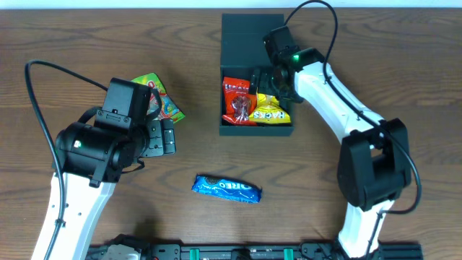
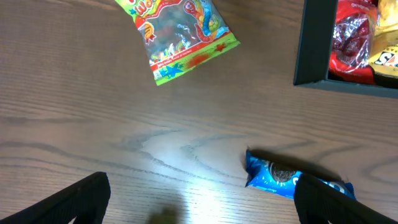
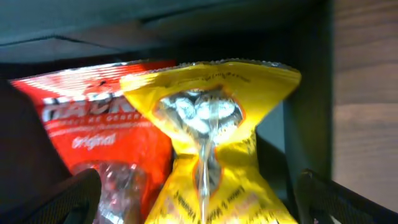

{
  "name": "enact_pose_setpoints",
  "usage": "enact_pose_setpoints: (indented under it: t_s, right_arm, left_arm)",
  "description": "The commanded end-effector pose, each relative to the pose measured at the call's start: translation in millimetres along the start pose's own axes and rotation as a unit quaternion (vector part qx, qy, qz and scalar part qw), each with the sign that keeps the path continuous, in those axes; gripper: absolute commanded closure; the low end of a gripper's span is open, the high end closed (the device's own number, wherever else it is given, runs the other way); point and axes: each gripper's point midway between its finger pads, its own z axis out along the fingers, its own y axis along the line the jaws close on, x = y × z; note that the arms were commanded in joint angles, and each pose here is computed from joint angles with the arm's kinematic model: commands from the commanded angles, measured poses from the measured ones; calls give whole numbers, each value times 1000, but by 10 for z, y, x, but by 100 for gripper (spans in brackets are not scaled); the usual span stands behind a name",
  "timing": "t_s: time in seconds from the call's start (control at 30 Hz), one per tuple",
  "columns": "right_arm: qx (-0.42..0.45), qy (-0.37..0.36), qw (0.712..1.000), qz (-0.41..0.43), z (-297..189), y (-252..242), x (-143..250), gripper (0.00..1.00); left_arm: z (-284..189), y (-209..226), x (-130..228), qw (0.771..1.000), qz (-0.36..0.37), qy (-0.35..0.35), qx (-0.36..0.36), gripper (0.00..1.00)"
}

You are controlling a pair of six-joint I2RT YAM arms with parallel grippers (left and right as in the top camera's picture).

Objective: Pack container
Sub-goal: 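Withdraw the right gripper from the box to the right side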

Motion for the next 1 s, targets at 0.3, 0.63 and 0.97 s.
enact_pose_setpoints:
  t_s: [0.3, 0.63, 0.97]
  right_arm:
    - [62, -154, 986, -16, -2051, -568, 73, 1]
    - [169, -103, 979, 41, -1901, -1306, 854, 1]
    - [108, -40, 993, -13, -1515, -1307, 1390, 1]
  left_arm:
    - [-4, -86, 164, 999, 7, 36, 28, 4]
    - [-410, 67, 259, 999, -6, -37, 36, 5]
    - [-330, 171, -108, 995, -39, -91, -15, 5]
